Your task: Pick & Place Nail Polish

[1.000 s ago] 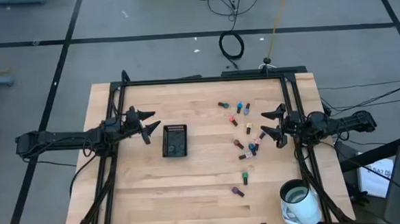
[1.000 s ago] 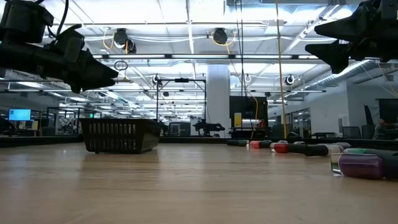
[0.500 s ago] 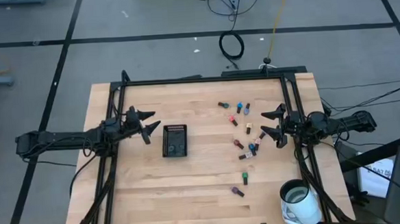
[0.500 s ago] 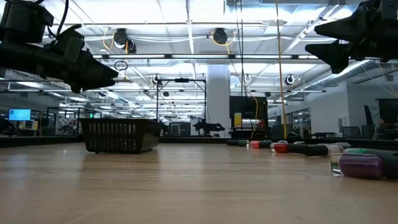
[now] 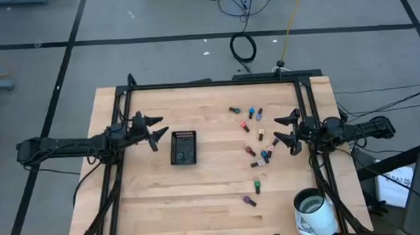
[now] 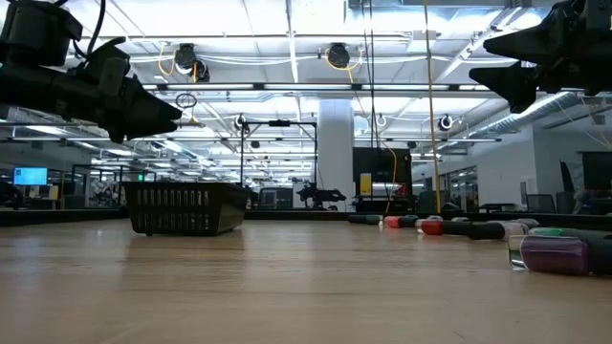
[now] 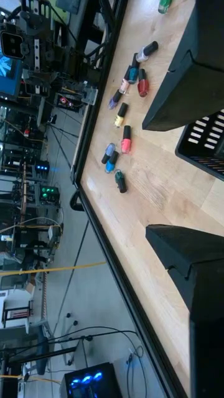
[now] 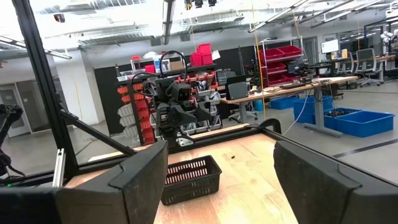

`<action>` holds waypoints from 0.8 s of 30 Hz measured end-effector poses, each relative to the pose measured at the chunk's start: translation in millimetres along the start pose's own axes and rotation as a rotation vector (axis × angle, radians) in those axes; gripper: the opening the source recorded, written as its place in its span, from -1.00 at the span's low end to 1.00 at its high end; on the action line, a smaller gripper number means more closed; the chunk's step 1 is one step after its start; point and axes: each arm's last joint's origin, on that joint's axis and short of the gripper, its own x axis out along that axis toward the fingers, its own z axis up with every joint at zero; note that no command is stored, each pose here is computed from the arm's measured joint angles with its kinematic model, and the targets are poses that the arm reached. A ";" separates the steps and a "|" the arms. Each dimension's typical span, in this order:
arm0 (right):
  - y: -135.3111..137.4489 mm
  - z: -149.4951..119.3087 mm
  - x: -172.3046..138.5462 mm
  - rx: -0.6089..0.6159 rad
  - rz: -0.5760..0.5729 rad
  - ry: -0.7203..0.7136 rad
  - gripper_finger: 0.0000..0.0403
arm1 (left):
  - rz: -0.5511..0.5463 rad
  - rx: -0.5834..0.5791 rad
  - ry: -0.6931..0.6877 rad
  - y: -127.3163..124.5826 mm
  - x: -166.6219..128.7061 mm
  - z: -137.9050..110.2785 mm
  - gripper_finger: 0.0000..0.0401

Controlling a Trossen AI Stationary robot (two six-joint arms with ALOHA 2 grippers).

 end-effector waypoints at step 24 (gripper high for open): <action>0.4 3.7 -0.1 0.102 0.005 -0.035 0.39 | -0.001 0.000 0.000 0.0 0.0 0.0 0.27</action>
